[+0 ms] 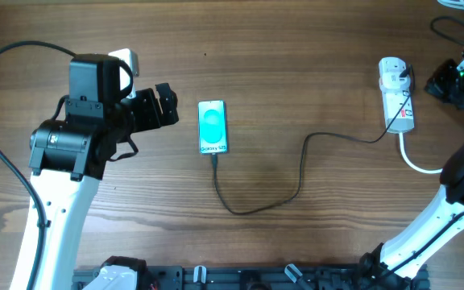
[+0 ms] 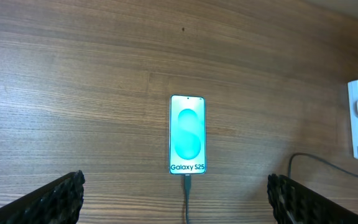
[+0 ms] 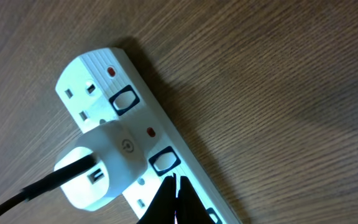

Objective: Plug charger to phone and switch on socket

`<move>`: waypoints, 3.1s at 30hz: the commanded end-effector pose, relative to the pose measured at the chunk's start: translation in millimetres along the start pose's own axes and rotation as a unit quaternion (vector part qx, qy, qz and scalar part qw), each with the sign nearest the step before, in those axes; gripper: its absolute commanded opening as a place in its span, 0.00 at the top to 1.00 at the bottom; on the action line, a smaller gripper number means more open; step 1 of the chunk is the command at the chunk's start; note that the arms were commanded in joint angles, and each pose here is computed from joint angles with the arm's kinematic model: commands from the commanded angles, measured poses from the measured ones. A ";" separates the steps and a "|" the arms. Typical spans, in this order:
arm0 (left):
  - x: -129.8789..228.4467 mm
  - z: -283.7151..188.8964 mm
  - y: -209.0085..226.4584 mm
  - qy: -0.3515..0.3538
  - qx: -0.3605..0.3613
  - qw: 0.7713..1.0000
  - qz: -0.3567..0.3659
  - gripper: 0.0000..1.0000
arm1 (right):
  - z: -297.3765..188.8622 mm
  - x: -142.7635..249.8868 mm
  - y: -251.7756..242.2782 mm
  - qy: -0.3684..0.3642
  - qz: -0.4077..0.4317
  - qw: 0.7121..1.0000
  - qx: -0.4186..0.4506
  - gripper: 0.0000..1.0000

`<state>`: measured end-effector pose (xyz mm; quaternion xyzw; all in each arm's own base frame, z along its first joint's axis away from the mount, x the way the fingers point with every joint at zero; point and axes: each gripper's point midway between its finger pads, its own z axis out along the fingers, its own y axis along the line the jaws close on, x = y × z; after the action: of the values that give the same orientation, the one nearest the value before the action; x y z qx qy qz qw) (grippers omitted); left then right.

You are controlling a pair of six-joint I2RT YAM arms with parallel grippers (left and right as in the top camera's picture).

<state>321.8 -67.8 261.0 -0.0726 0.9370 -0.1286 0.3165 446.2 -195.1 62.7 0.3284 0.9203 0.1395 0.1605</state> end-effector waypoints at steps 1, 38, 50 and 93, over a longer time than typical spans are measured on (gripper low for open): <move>-3.6 -2.4 2.3 -0.008 -0.005 1.000 0.000 0.00 | 21.7 9.5 -8.5 0.025 0.002 1.000 -0.001 0.96; -3.6 -2.4 2.3 -0.008 -0.005 1.000 0.000 0.00 | 55.9 24.9 8.9 0.058 -0.059 0.995 -0.054 0.95; -3.7 -2.6 2.3 -0.008 -0.005 1.000 0.000 0.00 | 62.2 35.9 18.1 0.072 -0.082 0.993 -0.044 0.96; -3.5 -2.4 2.4 -0.008 -0.005 1.000 -0.001 0.00 | 43.5 59.0 -20.9 0.093 0.079 0.987 0.102 0.96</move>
<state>321.8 -67.8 261.0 -0.0726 0.9370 -0.1286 0.3165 433.1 -158.7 20.6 0.3537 0.9261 0.1083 0.0740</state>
